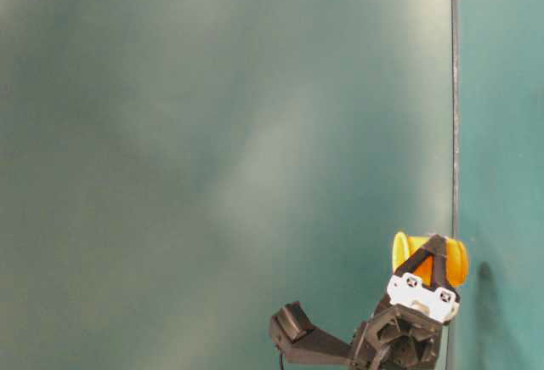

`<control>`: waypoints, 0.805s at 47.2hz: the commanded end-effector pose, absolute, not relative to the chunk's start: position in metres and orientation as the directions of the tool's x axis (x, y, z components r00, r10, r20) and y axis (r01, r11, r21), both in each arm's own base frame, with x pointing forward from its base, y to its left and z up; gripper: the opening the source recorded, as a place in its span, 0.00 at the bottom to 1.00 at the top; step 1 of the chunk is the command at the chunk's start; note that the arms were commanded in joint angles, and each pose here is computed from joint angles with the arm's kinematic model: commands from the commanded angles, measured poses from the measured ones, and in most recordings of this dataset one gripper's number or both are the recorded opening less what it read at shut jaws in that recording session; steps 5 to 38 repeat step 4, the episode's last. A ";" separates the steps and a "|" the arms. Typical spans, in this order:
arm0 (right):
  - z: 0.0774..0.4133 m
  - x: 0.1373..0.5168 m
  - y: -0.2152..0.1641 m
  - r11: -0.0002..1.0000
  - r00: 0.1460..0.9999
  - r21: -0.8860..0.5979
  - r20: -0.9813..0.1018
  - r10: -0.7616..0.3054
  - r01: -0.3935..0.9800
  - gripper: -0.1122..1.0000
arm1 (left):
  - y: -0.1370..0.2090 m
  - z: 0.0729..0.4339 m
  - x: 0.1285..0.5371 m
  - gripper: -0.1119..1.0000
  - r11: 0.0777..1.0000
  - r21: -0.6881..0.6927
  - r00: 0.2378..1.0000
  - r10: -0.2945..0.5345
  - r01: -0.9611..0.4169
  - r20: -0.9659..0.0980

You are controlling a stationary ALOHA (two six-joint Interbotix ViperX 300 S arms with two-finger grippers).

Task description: Move the cup backward with left arm.

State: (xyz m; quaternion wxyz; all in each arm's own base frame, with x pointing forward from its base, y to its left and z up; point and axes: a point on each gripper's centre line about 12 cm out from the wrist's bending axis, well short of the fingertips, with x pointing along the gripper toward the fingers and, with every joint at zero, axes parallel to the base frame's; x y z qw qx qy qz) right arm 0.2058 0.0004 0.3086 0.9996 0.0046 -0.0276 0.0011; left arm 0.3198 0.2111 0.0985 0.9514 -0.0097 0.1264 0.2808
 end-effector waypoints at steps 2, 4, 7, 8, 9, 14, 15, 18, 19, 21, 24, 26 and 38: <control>0.322 0.208 0.000 1.000 0.996 0.008 0.089 0.000 -0.001 0.10 | 0.214 0.109 0.324 0.67 0.842 0.054 0.818 0.536 -0.537 -0.209; 0.322 0.208 0.000 1.000 0.996 0.008 0.087 0.000 -0.001 0.10 | 0.215 0.109 0.324 0.67 0.840 0.054 0.817 0.538 -0.540 -0.209; 0.322 0.208 0.000 1.000 0.996 0.008 0.087 0.000 -0.001 0.10 | 0.215 0.109 0.324 0.67 0.840 0.054 0.817 0.538 -0.540 -0.209; 0.322 0.208 0.000 1.000 0.996 0.008 0.087 0.000 -0.001 0.10 | 0.215 0.109 0.324 0.67 0.840 0.054 0.817 0.538 -0.540 -0.209; 0.322 0.208 0.000 1.000 0.996 0.008 0.087 0.000 -0.001 0.10 | 0.215 0.109 0.324 0.67 0.840 0.054 0.817 0.538 -0.540 -0.209; 0.322 0.208 0.000 1.000 0.996 0.008 0.087 0.000 -0.001 0.10 | 0.215 0.109 0.324 0.67 0.840 0.054 0.817 0.538 -0.540 -0.209; 0.322 0.208 0.000 1.000 0.996 0.008 0.087 0.000 -0.001 0.10 | 0.215 0.109 0.324 0.67 0.840 0.054 0.817 0.538 -0.540 -0.209; 0.322 0.208 0.000 1.000 0.996 0.008 0.087 0.000 -0.001 0.10 | 0.215 0.109 0.324 0.67 0.840 0.054 0.817 0.538 -0.540 -0.209; 0.322 0.208 0.000 1.000 0.996 0.008 0.087 0.000 -0.001 0.10 | 0.215 0.109 0.324 0.67 0.840 0.054 0.817 0.538 -0.540 -0.209; 0.322 0.208 0.000 1.000 0.996 0.008 0.087 0.000 -0.001 0.10 | 0.215 0.109 0.324 0.67 0.840 0.054 0.817 0.538 -0.540 -0.209; 0.322 0.208 0.000 1.000 0.996 0.008 0.087 0.000 -0.001 0.10 | 0.215 0.109 0.324 0.67 0.840 0.054 0.817 0.538 -0.540 -0.209; 0.322 0.208 0.000 1.000 0.996 0.008 0.087 0.000 -0.001 0.10 | 0.215 0.109 0.324 0.67 0.840 0.054 0.817 0.538 -0.540 -0.209; 0.322 0.208 0.000 1.000 0.996 0.008 0.087 0.000 -0.001 0.10 | 0.215 0.109 0.324 0.67 0.840 0.054 0.817 0.538 -0.540 -0.209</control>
